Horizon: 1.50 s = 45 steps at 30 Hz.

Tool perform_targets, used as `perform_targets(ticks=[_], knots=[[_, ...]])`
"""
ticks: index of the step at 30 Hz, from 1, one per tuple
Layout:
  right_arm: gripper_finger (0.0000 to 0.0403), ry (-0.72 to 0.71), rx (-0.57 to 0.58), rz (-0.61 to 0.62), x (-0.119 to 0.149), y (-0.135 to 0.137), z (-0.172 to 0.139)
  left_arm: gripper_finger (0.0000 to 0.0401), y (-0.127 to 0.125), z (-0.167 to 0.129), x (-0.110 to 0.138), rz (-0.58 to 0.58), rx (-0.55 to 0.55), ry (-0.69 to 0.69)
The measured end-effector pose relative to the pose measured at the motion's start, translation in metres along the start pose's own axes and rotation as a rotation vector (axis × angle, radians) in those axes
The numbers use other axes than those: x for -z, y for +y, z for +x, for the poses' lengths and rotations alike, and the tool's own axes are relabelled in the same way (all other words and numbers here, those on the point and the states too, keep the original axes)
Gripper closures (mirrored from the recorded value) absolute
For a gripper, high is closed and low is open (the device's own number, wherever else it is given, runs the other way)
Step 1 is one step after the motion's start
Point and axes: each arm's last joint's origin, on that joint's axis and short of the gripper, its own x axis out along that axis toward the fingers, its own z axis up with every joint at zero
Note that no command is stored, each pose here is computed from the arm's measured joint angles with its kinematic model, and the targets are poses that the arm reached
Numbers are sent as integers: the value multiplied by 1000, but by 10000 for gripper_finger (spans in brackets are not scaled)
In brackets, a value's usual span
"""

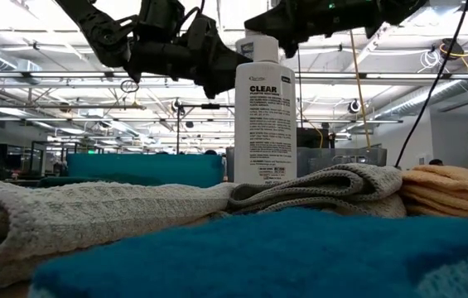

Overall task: Pick & Place Kitchen Items
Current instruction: Put the white plastic restorer bottle into the right black bin

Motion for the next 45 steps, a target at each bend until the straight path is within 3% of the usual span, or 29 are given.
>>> perform_targets(ticks=[5,10,18,24,33,39,45], knots=[[322,34,133,-30,-12,-1,-22,102,4,-11,-15,23,-40,-32],[322,39,300,-37,-16,-2,-46,73,8,-16,-20,10,-52,-39],[322,2,524,-42,13,-15,-75,71,8,-16,-17,-9,-51,-13],[322,-5,745,-10,54,-27,-87,83,8,-16,-16,-12,-51,-11],[322,-79,798,-13,95,-28,-87,82,8,-16,-16,-12,-50,-10],[322,-26,822,-47,111,-35,-82,89,8,-16,-16,-12,-51,-10],[322,-102,821,92,121,-43,-75,87,8,-16,-16,-12,-59,-10]])
